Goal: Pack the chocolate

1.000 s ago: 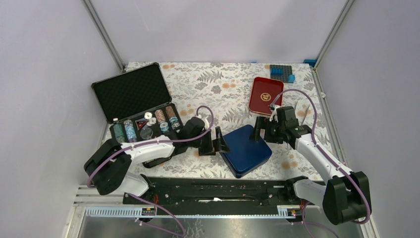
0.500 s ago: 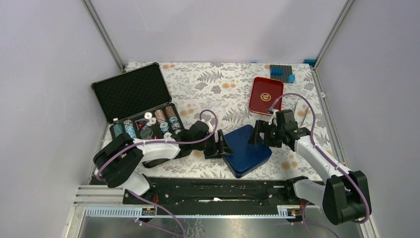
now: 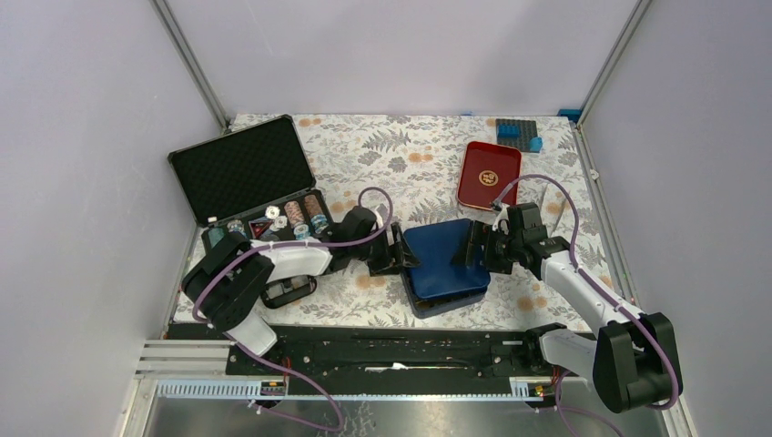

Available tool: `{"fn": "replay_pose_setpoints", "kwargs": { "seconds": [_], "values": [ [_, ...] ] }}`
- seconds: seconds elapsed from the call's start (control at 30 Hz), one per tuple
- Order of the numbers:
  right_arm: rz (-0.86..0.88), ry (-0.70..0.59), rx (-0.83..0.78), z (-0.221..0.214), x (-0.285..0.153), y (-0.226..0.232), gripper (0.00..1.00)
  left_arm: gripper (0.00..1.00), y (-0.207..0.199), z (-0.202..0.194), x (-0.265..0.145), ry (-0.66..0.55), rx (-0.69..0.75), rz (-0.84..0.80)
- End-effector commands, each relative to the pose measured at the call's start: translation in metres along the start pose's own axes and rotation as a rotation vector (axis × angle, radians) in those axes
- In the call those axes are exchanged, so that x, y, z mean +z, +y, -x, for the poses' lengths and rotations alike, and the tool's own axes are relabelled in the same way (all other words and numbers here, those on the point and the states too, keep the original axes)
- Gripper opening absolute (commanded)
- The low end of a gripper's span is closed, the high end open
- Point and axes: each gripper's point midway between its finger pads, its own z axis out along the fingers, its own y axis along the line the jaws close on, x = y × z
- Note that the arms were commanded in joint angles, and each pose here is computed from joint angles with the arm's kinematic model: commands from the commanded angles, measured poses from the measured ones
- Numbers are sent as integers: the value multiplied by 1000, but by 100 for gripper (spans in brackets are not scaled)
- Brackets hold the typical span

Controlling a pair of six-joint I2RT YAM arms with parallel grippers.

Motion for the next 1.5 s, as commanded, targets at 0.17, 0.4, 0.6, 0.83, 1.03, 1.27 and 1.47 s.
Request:
{"fn": "replay_pose_setpoints", "kwargs": {
  "seconds": [0.17, 0.4, 0.6, 0.83, 1.03, 1.27, 1.47],
  "values": [
    [119, -10, 13, 5, -2, 27, 100, 75, -14, 35, -1, -19, 154, -11],
    [33, -24, -13, 9, -1, 13, 100, 78, -17, 39, -16, 9, 209, -7],
    [-63, -34, -69, 19, -5, 0, 100, 82, -25, 31, -26, 29, 210, -40],
    [-78, -33, -89, 21, -6, -2, 100, 82, -28, 31, -30, 19, 200, -46],
    [-143, -81, -119, 36, -12, -8, 100, 85, -27, 30, -33, 13, 194, -36],
    [-197, -180, -140, 74, -17, -5, 100, 96, -28, 27, -43, -22, 176, -36],
    [-280, -297, -16, 122, -9, -7, 100, 96, -27, 22, -57, -74, 153, -33]
  ]
}}
